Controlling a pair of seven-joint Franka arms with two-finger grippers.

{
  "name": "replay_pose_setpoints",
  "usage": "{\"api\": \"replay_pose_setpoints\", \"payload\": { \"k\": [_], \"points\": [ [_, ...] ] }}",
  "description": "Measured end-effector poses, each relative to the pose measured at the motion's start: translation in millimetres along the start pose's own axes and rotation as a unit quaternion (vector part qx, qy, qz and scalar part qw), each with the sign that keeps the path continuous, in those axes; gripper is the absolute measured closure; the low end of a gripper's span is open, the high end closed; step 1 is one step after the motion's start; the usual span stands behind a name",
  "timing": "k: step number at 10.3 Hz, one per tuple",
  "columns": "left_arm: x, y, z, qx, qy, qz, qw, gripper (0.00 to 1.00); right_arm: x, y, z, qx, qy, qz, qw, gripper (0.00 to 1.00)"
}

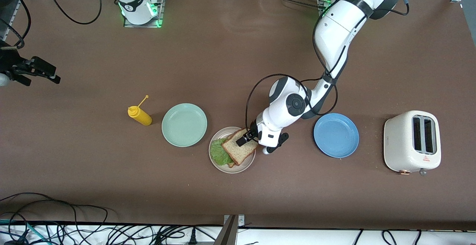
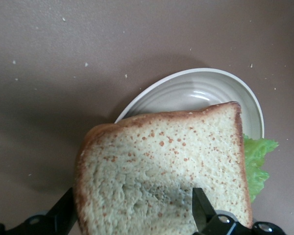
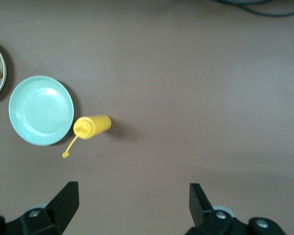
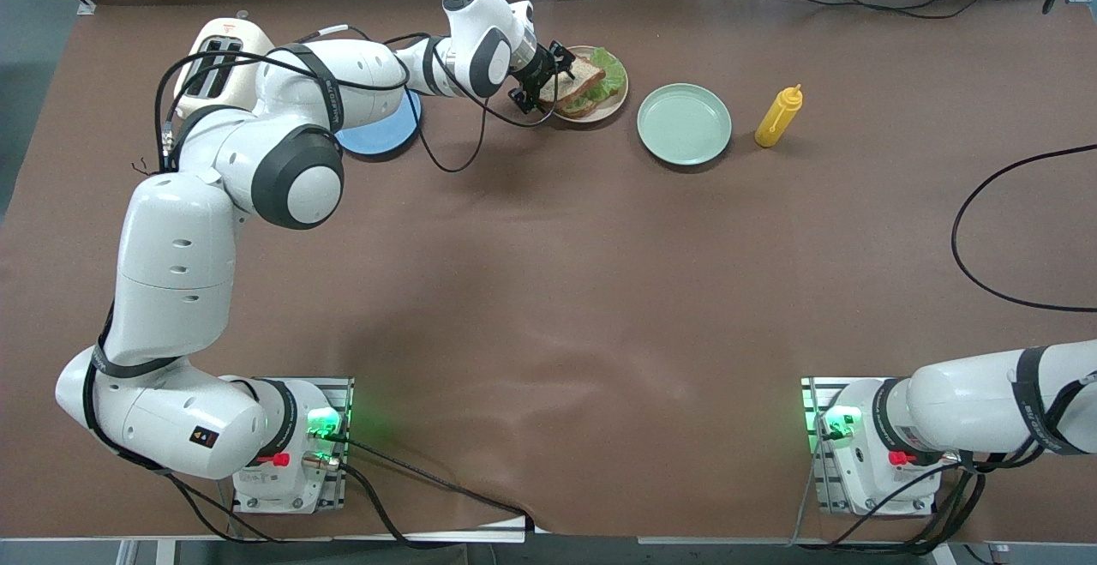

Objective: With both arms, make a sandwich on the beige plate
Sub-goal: 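Lay the toast on the lettuce while the right gripper withdraws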

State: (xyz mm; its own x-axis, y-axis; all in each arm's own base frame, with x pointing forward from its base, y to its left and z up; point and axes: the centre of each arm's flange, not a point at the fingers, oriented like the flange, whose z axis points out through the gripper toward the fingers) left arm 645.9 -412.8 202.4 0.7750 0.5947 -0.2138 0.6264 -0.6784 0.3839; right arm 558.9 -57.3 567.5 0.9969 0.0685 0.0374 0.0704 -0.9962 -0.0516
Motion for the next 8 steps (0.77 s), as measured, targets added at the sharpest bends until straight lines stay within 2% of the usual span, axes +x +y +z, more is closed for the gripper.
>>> {"api": "replay_pose_setpoints", "payload": {
  "k": [2,6,8],
  "points": [
    [-4,0,-4,0.02,-0.01,0.005,1.0,0.0,-4,-29,-11,-0.039,-0.025,-0.033,0.998,0.0],
    [-17,-9,0,0.095,-0.02,0.045,0.994,0.0,-7,-30,-15,-0.045,-0.035,-0.03,0.998,0.0],
    [-19,-7,-12,0.113,-0.023,0.052,0.992,0.0,-7,-35,-15,-0.045,-0.036,-0.034,0.998,0.0]
  ]
}}
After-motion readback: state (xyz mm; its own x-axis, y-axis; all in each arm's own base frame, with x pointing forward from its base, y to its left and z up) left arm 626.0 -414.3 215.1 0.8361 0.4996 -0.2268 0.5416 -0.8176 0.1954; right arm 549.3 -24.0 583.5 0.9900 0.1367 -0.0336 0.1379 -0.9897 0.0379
